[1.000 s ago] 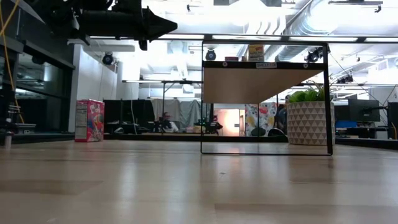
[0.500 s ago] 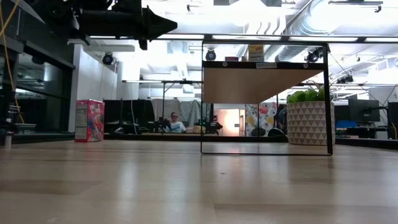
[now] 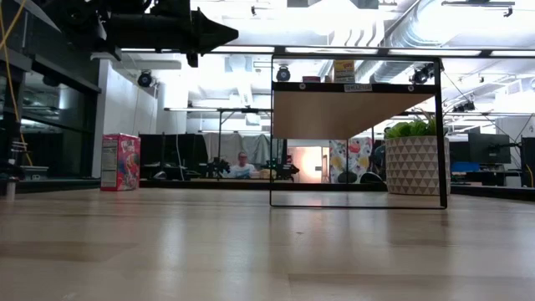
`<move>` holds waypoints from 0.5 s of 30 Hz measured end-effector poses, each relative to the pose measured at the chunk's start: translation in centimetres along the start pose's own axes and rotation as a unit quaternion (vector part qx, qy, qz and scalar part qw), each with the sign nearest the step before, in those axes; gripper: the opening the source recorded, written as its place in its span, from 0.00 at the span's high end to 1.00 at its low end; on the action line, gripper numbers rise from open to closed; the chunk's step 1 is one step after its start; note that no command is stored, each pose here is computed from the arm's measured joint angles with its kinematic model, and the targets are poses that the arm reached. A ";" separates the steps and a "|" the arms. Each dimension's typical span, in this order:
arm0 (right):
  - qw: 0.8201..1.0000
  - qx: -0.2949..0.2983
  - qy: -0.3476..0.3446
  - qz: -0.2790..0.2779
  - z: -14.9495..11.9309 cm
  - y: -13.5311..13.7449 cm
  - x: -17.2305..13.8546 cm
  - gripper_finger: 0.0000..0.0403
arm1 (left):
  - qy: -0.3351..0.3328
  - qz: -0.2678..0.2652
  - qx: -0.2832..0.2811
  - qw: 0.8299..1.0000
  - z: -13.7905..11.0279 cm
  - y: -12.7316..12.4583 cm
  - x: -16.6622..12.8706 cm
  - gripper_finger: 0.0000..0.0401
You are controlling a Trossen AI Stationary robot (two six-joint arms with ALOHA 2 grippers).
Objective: Stack cereal on shelf
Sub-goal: Put the yellow cereal box on the shelf aligned with the yellow cereal box
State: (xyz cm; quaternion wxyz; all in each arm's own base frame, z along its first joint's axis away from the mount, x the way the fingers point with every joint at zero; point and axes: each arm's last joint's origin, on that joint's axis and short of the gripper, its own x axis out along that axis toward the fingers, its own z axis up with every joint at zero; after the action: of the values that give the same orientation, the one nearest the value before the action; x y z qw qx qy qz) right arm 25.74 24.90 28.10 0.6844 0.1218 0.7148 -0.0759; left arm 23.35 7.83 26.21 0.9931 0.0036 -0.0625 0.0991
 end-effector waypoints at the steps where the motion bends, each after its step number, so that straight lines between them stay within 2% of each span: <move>1: 1.000 -0.003 0.007 -0.003 0.2 0.0 0.2 0.37 | 0.000 0.000 0.000 1.000 0.0 0.0 0.0 1.00; 9: 0.998 -0.008 0.053 -0.027 0.6 -0.1 1.6 0.37 | 0.000 0.000 0.000 1.000 0.0 0.0 0.0 1.00; 15: 0.998 -0.009 0.044 -0.045 0.7 -0.4 1.5 0.37 | 0.000 0.000 0.000 1.000 0.0 0.0 0.0 1.00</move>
State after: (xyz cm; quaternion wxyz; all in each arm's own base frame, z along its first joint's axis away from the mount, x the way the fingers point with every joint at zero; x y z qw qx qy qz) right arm 26.27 24.42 26.50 0.6491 0.0865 0.7498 -0.0947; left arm 23.36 7.83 26.21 0.9931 0.0034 -0.0625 0.0990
